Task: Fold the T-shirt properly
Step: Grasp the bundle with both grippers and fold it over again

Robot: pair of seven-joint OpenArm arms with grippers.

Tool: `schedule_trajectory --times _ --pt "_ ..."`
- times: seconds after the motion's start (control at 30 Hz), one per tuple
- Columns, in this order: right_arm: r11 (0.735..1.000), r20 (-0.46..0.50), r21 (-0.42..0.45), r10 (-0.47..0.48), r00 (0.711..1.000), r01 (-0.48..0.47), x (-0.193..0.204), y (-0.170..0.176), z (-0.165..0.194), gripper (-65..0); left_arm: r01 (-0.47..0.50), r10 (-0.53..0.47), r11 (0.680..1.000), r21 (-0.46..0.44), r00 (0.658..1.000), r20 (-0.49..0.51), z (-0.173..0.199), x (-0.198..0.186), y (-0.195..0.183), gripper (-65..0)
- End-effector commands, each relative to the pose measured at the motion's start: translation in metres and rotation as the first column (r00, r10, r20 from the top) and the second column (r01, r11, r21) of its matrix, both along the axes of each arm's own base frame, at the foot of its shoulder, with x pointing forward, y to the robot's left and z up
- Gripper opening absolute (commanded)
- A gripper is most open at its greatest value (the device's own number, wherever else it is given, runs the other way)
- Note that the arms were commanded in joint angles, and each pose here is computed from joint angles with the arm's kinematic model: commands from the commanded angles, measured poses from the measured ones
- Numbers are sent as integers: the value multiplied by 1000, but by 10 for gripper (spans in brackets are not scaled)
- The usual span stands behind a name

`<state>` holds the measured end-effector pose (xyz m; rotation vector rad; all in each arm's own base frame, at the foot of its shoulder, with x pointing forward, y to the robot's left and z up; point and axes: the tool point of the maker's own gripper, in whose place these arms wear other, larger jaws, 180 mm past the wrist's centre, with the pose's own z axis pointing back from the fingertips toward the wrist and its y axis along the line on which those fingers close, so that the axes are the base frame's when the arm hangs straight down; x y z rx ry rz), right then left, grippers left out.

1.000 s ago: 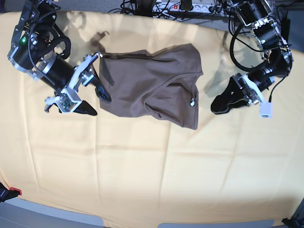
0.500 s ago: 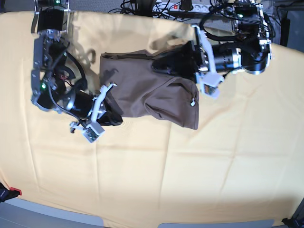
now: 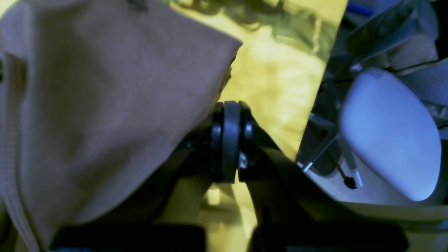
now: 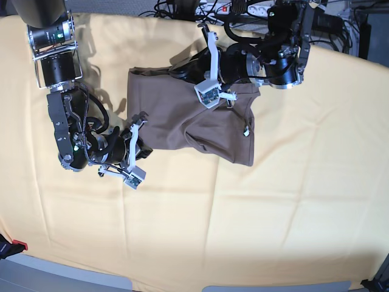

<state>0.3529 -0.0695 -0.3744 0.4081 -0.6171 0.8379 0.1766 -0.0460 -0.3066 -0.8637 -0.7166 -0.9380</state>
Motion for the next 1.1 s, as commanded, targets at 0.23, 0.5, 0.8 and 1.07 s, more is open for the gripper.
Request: schedule_trajectory --times 0.23,0.5,0.8,1.07 --pt "999 -10 41 20 1000 -20 -2 3 9 -650 -37 36 999 35 999 21 -13 12 9 -650" --pt "990 -141 136 57 988 -37 -30 4 12 -650 -29 20 983 180 999 49 -36 30 51 -650" --pt "976 -128 184 140 982 -115 -96 6 23 -650 -3 -19 947 320 998 65 -78 88 74 -650" --pt "973 -109 231 8 994 18 -125 -16 33 -650 85 -205 873 481 957 203 -100 137 32 -650"
